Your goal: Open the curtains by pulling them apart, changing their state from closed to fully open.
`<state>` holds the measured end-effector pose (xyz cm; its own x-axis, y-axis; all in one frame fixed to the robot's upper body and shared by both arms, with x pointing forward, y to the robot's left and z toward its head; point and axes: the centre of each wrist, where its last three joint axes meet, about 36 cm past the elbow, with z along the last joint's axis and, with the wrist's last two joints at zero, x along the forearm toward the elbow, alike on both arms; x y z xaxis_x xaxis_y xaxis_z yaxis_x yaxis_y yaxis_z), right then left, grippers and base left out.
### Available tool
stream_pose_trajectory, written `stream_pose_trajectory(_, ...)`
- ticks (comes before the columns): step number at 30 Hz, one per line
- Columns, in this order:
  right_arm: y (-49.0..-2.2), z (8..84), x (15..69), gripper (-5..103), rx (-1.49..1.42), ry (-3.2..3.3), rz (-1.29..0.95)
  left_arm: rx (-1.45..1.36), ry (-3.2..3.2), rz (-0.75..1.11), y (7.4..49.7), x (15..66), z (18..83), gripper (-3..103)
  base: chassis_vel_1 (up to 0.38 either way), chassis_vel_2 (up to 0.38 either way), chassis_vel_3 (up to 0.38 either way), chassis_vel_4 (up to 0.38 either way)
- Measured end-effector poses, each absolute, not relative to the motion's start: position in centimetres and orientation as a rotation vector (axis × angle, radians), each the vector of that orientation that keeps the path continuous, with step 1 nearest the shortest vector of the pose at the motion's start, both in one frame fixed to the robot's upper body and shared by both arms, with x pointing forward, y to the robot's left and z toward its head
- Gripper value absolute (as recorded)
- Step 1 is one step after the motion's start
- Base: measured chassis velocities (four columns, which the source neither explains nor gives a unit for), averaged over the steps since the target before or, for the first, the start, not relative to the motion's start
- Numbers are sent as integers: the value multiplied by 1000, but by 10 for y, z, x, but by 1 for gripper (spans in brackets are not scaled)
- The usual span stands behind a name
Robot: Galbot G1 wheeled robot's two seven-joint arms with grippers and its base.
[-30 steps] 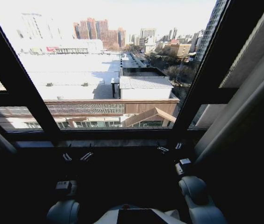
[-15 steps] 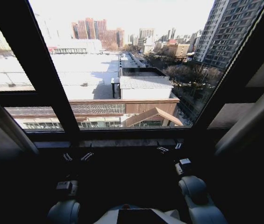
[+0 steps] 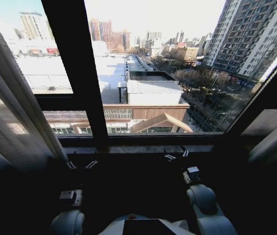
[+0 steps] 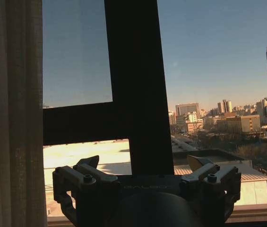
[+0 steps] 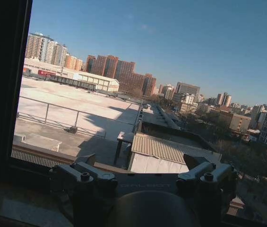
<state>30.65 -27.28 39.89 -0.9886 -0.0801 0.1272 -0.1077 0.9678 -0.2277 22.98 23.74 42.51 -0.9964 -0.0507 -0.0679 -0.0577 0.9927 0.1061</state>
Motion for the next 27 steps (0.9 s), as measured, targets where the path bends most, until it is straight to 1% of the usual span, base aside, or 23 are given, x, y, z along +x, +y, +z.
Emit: stream_pose_trajectory(27, -277, 391, 313, 100, 134, -3055, 329, -75, 3074, 162, 237, 231, 422, 100, 352, 352, -346, -357)
